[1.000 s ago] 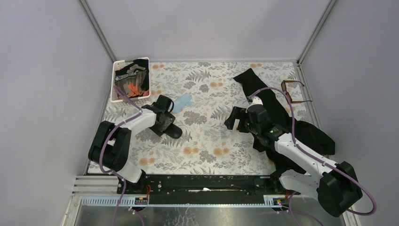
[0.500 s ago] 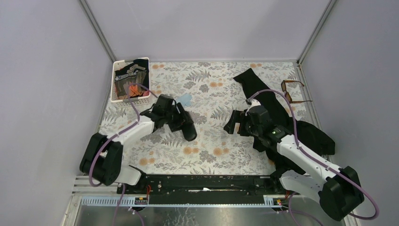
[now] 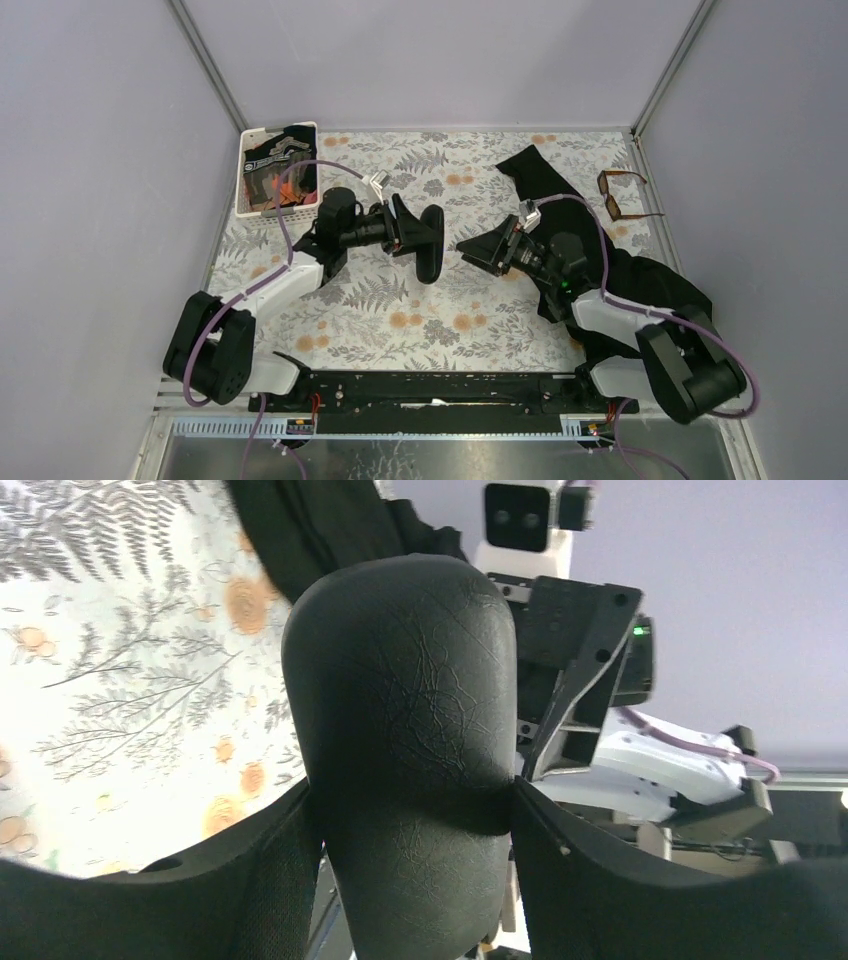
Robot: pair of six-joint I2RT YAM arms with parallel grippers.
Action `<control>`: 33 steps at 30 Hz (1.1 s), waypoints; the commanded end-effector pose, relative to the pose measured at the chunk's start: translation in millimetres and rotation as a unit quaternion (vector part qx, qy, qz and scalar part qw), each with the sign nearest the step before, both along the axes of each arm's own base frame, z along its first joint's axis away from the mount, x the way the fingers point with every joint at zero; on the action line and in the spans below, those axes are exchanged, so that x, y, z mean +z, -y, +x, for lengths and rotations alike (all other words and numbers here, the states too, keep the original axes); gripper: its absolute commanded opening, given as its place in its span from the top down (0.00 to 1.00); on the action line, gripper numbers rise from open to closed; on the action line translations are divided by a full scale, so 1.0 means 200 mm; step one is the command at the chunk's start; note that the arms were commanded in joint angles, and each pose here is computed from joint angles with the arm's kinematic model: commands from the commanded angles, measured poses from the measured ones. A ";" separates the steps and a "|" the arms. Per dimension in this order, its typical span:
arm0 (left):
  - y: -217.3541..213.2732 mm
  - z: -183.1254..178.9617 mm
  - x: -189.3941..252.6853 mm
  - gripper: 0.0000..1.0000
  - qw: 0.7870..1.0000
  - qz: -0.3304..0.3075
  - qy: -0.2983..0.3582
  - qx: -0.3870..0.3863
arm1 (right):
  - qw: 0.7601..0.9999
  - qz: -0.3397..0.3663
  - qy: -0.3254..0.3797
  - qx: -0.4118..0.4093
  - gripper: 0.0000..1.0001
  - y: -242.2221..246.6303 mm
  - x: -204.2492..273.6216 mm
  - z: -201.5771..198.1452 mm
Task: Organize the sunglasses
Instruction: Adjust the sunglasses case.
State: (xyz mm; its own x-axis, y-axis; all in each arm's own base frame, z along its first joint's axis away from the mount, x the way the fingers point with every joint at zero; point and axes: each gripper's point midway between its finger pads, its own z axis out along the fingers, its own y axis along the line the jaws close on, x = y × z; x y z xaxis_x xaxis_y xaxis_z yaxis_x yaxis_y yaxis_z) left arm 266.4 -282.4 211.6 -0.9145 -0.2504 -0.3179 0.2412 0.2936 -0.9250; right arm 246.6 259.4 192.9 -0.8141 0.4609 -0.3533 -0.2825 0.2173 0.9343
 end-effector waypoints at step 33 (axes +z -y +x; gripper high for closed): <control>0.04 -0.06 0.32 1.00 0.981 -0.185 0.039 -0.035 | 0.968 0.202 0.081 0.124 0.01 -0.26 0.41 -0.13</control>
State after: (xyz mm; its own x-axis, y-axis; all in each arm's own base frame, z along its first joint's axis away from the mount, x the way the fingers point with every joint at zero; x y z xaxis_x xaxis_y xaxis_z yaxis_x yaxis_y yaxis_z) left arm 262.8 -290.2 264.8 -0.9225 -0.3036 -0.2383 0.2587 -0.0281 -0.9655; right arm 229.5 313.5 234.8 -0.9103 0.3529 -0.2165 -0.2823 -0.1462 0.9481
